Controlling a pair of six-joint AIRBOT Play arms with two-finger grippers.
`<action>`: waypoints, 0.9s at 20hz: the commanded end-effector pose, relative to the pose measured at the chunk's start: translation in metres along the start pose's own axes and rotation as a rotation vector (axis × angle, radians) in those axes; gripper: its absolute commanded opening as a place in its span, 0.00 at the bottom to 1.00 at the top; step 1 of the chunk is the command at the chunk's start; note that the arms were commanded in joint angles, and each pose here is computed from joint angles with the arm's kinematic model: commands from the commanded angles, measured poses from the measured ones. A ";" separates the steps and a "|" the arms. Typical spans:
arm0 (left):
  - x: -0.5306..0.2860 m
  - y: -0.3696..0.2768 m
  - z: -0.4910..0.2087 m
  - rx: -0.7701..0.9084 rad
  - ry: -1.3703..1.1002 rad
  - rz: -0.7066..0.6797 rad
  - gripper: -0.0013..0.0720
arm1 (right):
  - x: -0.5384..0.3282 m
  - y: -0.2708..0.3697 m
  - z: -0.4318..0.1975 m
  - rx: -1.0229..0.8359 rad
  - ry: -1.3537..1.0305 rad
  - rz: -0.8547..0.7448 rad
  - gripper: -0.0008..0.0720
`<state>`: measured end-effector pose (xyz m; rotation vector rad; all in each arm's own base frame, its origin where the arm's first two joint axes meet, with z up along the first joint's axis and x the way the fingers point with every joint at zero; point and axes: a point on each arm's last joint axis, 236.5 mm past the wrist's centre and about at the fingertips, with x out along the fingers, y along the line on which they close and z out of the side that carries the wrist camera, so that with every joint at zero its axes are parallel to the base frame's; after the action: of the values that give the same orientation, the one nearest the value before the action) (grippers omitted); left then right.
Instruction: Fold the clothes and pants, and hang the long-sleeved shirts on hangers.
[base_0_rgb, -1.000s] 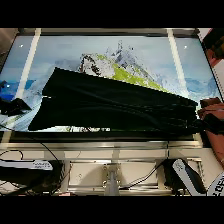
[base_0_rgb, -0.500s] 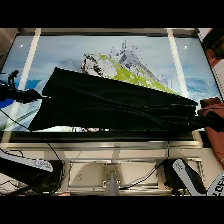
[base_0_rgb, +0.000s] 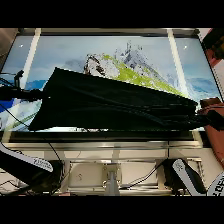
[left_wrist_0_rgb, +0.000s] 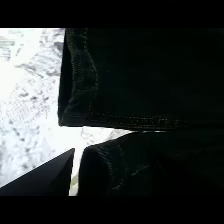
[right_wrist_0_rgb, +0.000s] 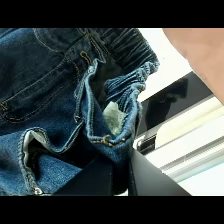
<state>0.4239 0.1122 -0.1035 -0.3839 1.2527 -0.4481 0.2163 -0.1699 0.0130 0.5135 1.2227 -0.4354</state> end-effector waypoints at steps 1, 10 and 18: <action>0.000 -0.025 -0.017 0.032 0.072 -0.118 0.72 | 0.000 0.006 0.002 0.010 -0.008 0.026 0.08; -0.005 -0.037 -0.029 0.132 0.106 -0.181 0.05 | 0.000 0.010 0.003 0.014 -0.014 0.040 0.08; -0.076 -0.111 0.069 0.274 -0.264 -0.266 0.05 | -0.027 0.042 0.027 -0.016 -0.089 0.163 0.08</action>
<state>0.4342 0.0660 -0.0250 -0.3989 1.0580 -0.7339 0.2415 -0.1552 0.0340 0.5695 1.1338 -0.3496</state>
